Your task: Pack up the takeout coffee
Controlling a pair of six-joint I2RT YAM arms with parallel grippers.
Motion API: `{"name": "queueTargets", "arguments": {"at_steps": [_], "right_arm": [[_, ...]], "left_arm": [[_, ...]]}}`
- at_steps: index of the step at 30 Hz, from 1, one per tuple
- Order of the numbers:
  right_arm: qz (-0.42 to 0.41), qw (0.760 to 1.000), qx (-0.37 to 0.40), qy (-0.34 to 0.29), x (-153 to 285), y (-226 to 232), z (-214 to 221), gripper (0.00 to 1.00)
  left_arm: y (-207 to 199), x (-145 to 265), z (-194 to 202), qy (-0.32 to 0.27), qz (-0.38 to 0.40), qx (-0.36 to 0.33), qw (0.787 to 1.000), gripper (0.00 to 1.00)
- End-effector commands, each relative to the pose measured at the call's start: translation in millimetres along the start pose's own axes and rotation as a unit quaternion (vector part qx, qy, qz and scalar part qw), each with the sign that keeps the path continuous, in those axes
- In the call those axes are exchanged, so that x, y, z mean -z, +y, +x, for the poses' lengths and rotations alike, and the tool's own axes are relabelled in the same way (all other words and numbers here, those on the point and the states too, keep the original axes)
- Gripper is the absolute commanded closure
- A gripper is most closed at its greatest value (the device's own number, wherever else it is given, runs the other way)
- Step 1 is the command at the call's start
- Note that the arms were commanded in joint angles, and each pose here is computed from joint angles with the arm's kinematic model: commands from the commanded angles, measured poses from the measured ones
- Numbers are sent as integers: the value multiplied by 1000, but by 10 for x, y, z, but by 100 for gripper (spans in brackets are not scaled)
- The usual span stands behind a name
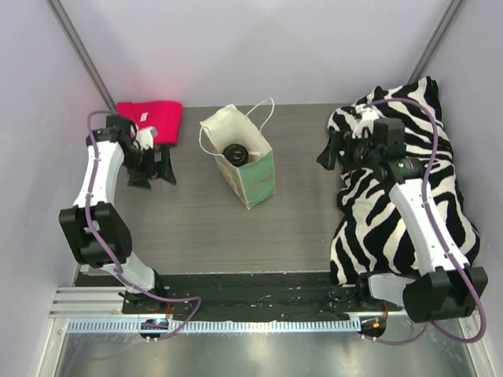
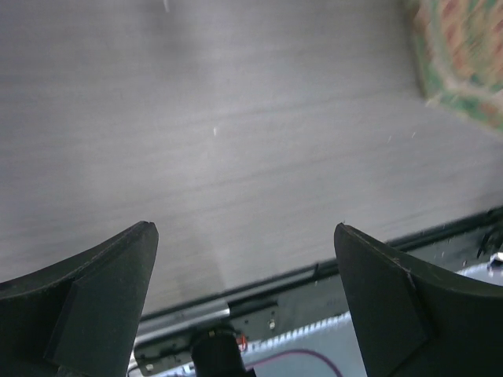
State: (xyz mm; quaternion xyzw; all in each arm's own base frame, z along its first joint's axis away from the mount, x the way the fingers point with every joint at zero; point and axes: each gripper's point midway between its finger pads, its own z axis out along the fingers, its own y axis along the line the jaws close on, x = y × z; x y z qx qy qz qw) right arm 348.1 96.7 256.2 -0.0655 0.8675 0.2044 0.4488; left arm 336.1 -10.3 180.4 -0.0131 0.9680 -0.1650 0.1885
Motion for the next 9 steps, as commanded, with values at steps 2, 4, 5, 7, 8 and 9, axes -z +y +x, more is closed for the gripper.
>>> {"name": "queueTargets", "arguments": {"at_steps": [2,4,5,7,8,9], "right_arm": [[16,999,37,-21,229,-15,147,4],[21,999,40,-15,252,-46,262,4],[23,999,41,-15,259,-53,286,4],[27,999,43,-17,279,-61,295,4],[28,998,45,-22,289,-59,256,4],[31,998,50,-33,317,-51,164,4]], "left_arm": [[-6,56,380,-1,-1,-42,999,0],[6,18,486,5,0,-42,999,0],[4,18,485,-1,0,-47,999,0],[12,61,484,-13,-7,-52,999,0],[8,72,464,-17,-8,-56,998,0],[1,95,443,-21,-8,-59,998,0]]}}
